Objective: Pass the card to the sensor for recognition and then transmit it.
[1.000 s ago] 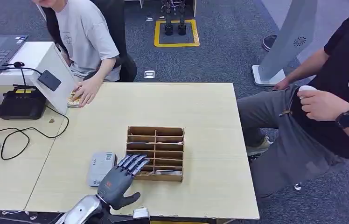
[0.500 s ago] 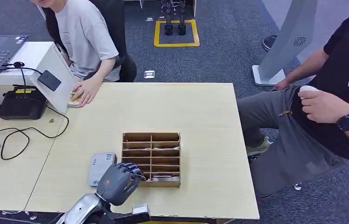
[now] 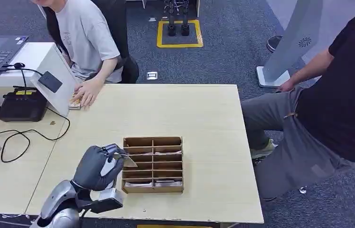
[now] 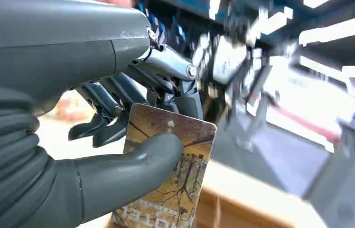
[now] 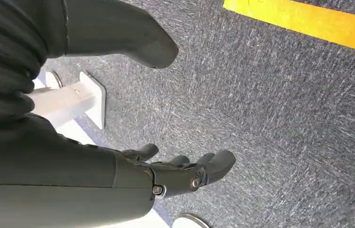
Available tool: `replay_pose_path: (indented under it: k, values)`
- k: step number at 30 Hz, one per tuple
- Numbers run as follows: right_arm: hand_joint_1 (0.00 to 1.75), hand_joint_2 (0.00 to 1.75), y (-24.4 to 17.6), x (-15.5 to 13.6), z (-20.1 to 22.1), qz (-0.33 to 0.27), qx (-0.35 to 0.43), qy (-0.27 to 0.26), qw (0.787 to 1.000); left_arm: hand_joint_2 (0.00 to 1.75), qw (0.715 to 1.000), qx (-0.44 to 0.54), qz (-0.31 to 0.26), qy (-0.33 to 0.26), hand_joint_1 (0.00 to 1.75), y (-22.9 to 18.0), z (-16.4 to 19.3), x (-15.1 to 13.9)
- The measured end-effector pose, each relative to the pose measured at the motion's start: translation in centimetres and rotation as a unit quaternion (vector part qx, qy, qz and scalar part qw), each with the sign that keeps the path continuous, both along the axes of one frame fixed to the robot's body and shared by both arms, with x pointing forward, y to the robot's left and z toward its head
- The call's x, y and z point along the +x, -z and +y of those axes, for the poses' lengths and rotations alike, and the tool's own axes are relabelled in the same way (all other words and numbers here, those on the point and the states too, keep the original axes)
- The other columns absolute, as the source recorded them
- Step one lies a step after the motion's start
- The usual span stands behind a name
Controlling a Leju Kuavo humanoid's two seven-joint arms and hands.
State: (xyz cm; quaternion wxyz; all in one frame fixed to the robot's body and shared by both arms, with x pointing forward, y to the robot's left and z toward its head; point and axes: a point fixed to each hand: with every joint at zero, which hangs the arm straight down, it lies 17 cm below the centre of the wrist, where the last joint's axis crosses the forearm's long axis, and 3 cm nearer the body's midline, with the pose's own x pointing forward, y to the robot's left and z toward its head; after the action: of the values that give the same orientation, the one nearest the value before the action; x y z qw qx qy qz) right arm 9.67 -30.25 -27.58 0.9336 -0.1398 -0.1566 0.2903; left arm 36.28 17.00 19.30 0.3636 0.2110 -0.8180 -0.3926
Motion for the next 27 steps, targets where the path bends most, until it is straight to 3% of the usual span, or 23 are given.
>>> replay_pose_path:
  k: [15,20,24,27]
  values:
    - [0.00,1.75,0.0,0.0,0.0,-0.001,0.001,-0.001,1.000,1.75,0.997,-0.015,-0.077,-0.012,1.75,-5.2,2.2,-0.2]
    - [0.00,1.75,0.0,0.1,0.1,-0.005,0.002,-0.004,1.000,1.75,0.986,-0.028,-0.156,-0.051,1.75,-12.0,7.6,0.5]
    - [0.00,1.75,0.0,0.0,0.1,-0.002,0.001,-0.009,1.000,1.75,0.963,0.043,-0.212,-0.162,1.75,-15.6,13.6,2.4]
    - [0.00,1.75,0.0,0.1,0.2,0.001,-0.002,-0.015,1.000,1.75,0.932,0.108,-0.229,-0.260,1.75,-15.5,17.1,4.8]
